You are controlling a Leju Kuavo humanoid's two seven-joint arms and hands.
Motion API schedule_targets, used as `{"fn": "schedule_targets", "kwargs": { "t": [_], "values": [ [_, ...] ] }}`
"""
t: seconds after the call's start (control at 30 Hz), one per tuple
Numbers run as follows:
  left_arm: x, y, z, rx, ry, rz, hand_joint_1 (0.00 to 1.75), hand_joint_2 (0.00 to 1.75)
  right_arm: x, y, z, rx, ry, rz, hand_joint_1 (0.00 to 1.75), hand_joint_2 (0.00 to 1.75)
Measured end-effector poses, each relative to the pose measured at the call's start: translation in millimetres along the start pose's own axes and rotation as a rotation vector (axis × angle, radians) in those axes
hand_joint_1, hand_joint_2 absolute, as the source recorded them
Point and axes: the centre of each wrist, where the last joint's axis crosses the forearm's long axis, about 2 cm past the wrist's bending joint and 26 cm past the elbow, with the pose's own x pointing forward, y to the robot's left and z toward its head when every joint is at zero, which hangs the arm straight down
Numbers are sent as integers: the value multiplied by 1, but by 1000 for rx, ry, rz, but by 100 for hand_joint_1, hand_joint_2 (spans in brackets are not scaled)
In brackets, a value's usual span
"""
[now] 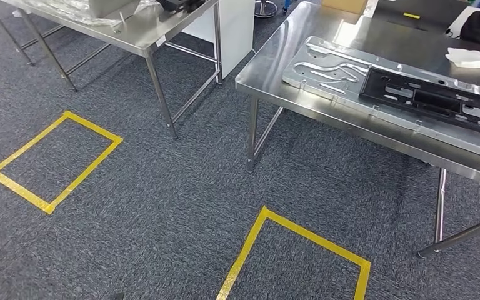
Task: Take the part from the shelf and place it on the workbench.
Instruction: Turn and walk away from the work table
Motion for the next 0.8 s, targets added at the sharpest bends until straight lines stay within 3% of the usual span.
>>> {"fn": "schedule_targets", "kwargs": {
  "t": [0.2, 0.43, 0.8],
  "values": [
    [-1, 1, 0, 15, 14, -5, 0, 0, -1, 23, 10, 164, 76, 58, 0, 0],
    [-3, 2, 1, 27, -5, 10, 0, 0, 1, 42, 20, 292, -12, 166, 0, 0],
    [-4, 1, 2, 80, 41, 48, 0, 0, 22, 57, 28, 348, -87, 270, 0, 0]
  ]
}}
